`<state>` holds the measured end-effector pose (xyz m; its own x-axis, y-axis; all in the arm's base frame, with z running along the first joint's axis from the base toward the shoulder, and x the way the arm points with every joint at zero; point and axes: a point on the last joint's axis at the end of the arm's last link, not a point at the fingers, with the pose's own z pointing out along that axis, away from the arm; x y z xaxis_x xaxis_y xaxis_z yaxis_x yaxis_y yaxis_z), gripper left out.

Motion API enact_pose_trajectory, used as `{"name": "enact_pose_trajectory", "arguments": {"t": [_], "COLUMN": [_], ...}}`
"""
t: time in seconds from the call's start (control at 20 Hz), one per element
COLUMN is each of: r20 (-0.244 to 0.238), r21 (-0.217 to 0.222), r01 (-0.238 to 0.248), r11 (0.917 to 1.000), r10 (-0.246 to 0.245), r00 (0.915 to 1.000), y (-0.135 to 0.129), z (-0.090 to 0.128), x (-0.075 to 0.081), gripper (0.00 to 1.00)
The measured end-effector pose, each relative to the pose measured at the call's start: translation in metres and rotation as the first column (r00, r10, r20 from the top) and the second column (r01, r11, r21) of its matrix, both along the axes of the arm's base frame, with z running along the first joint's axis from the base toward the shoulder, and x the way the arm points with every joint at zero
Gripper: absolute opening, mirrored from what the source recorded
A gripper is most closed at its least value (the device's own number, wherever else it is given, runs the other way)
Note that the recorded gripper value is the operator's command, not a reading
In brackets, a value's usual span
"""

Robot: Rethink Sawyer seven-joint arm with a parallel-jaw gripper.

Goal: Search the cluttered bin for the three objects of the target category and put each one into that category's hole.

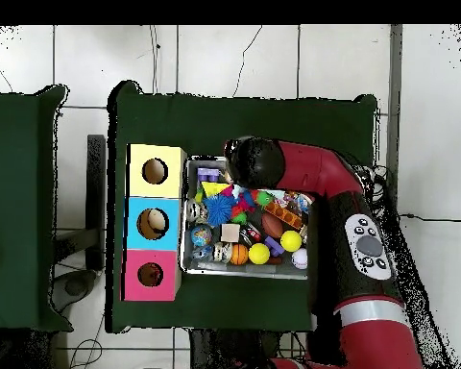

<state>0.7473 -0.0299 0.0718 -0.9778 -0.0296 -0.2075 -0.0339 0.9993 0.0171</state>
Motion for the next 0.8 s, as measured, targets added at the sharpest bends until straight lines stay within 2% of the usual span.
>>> {"name": "enact_pose_trajectory", "arguments": {"t": [0.4, 0.8], "r20": [-0.021, -0.064], "r21": [0.001, 0.025], "r01": [0.004, -0.006], "r11": [1.0000, 0.9997], "r10": [-0.004, 0.008], "r00": [0.9998, 0.9979], "y": [0.011, 0.042], "z": [-0.008, -0.017], "x": [-0.006, -0.023], "gripper": [0.00, 0.00]}}
